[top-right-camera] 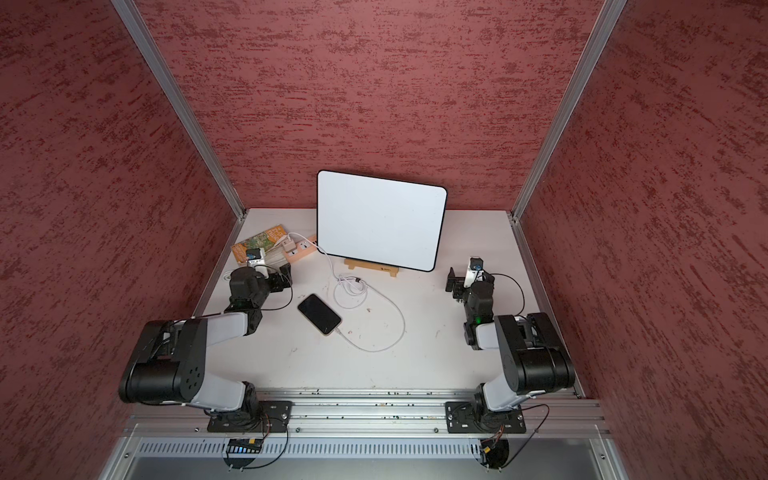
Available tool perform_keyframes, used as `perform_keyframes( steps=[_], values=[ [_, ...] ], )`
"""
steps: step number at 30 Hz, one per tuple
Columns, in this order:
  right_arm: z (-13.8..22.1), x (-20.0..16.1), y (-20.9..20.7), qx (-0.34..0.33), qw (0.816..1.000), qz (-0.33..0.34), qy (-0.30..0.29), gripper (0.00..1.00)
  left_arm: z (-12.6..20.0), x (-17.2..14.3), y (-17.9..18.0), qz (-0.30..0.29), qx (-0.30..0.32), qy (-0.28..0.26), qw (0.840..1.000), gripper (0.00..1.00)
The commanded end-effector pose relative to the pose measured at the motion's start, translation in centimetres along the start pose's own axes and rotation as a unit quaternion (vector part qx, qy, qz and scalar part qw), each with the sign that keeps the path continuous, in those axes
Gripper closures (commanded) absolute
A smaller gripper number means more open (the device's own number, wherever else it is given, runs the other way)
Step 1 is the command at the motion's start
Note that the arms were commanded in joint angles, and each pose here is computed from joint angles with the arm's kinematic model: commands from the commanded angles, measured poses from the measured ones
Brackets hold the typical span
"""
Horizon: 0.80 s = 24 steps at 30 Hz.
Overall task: Plug the charging cable into the phone
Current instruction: Reset both arms
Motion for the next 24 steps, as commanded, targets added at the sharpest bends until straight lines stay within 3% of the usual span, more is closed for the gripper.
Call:
perform_keyframes(
  steps=[1, 4, 11, 24],
  values=[
    [-0.7, 0.6, 0.4, 0.017, 1.000, 0.009, 0.002, 0.01, 0.6, 1.7, -1.0, -0.037, -0.013, -0.080, 0.996, 0.00],
    [-1.0, 0.6, 0.9, 0.033, 0.999, 0.015, 0.008, 0.01, 1.0, 1.1, -1.3, -0.052, -0.009, -0.086, 0.995, 0.00],
    [-1.1, 0.7, 0.9, 0.034, 0.999, 0.014, 0.010, 0.01, 0.6, 1.6, 1.0, -0.011, 0.049, -0.083, 0.995, 0.00],
    [-1.0, 0.7, 0.8, 0.031, 0.999, 0.014, 0.007, 0.01, 0.7, 1.6, 0.8, -0.018, 0.049, -0.087, 0.995, 0.00]
  ],
)
Point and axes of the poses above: each gripper's point midway between its finger pads, its own z axis back along the fingers, its own y axis along the line the jaws close on, x = y × z, the point moved 1 cm from there along z, back along the fingers, and after that the axes turned 7 degrees about z, right-handed, at the moved point
